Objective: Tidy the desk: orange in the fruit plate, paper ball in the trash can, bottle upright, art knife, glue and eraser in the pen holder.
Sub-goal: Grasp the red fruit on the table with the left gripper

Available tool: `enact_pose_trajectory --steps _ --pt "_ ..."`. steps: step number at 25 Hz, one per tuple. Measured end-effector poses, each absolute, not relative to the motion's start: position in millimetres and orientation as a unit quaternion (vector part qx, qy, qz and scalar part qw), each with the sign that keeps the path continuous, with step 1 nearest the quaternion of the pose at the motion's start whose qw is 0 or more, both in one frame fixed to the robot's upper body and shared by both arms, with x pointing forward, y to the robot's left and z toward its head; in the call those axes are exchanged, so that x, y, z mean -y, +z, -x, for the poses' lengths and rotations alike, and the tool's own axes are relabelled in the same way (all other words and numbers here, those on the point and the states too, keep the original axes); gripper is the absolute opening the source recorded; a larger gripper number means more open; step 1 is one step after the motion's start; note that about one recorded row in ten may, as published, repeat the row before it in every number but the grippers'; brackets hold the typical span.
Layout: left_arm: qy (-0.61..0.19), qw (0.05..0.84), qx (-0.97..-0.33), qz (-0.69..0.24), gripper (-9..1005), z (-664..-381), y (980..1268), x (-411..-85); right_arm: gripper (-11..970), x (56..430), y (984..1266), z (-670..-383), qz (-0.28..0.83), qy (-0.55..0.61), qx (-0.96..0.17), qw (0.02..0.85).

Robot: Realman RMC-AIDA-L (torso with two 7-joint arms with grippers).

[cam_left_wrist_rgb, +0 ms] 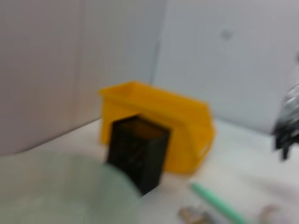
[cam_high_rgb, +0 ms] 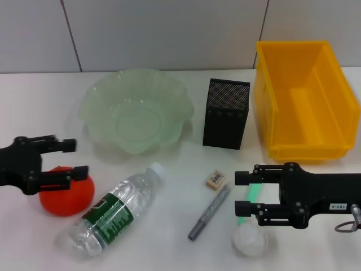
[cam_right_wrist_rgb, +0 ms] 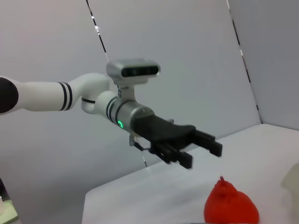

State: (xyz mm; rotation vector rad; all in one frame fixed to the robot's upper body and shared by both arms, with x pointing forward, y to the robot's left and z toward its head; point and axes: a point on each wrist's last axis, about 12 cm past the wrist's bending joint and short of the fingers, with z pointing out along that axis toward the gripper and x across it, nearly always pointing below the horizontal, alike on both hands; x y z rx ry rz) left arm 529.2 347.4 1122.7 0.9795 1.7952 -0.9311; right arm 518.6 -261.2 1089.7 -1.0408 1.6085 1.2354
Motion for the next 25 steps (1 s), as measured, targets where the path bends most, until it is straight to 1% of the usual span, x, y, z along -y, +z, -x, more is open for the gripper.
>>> enact_pose_trajectory --steps 1,3,4,6,12,16,25 --pt "-0.354 0.432 -0.732 -0.39 752 -529 1119 -353 653 260 1091 -520 0.417 0.493 -0.639 0.418" --pt "-0.343 0.431 -0.738 -0.389 746 -529 1117 -356 652 260 1092 -520 0.417 0.494 -0.638 0.417" --pt "-0.317 0.428 -0.755 -0.383 743 -529 1110 -361 652 259 1092 -521 0.418 0.494 -0.638 0.417" --pt "-0.293 0.423 -0.769 -0.38 738 -530 1102 -364 653 257 1094 -523 0.42 0.495 -0.636 0.417" --pt "-0.257 0.41 -0.79 -0.376 721 -530 1088 -367 653 256 1094 -523 0.421 0.497 -0.635 0.415" --pt "-0.238 0.401 -0.801 -0.376 710 -530 1081 -367 653 256 1094 -523 0.422 0.497 -0.635 0.415" --pt "-0.231 0.401 -0.805 -0.372 686 -532 1075 -366 652 256 1094 -523 0.421 0.497 -0.635 0.415"
